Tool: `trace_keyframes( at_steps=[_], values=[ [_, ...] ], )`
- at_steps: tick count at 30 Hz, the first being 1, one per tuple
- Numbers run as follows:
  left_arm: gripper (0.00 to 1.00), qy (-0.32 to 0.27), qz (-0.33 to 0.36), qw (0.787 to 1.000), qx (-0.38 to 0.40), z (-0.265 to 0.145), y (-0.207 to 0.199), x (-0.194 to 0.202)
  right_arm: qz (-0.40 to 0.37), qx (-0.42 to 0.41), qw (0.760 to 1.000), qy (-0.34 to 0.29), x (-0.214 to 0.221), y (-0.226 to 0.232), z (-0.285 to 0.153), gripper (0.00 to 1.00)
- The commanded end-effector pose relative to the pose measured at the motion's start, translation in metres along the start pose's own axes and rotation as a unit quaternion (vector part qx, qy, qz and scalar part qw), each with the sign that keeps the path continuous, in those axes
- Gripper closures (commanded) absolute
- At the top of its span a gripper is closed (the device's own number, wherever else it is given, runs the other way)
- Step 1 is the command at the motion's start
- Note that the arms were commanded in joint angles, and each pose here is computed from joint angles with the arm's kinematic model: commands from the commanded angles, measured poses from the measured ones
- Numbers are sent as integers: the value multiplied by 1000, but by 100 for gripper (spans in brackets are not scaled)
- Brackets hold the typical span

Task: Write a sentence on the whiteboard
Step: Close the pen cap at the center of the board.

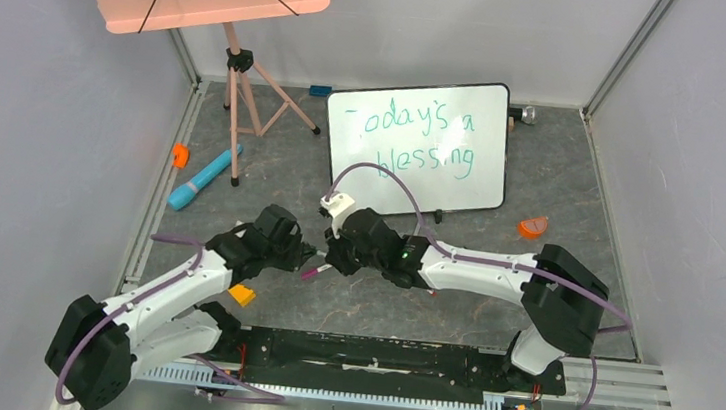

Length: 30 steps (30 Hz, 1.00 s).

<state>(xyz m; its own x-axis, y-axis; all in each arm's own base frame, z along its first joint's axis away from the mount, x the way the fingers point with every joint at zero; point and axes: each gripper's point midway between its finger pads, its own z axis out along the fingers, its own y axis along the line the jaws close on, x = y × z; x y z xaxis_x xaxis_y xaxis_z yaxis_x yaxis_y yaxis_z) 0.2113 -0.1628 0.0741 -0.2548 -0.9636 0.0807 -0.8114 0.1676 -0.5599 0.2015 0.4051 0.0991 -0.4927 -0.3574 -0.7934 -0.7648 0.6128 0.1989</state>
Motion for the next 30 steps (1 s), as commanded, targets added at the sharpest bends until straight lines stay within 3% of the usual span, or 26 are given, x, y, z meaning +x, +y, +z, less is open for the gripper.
trace_keyframes(
  at_steps=[1,8,12,18,24,30],
  values=[
    [98,202,10,978,49,-34,-23,88,-25,41,998,-42,-33,-14,5,100],
    [98,220,-2,975,30,-4,-2,95,-69,83,992,65,15,-38,-10,100],
    [98,253,-8,967,37,5,-5,107,-93,96,988,74,-3,-40,-16,100],
    [98,256,-17,965,55,5,-21,112,-123,99,984,82,-34,-36,-10,100],
    [97,218,-4,975,35,1,-21,102,-120,95,986,71,-56,-39,-12,100],
    [98,184,-43,982,-6,32,25,79,-111,73,983,131,1,-44,13,100]
  ],
)
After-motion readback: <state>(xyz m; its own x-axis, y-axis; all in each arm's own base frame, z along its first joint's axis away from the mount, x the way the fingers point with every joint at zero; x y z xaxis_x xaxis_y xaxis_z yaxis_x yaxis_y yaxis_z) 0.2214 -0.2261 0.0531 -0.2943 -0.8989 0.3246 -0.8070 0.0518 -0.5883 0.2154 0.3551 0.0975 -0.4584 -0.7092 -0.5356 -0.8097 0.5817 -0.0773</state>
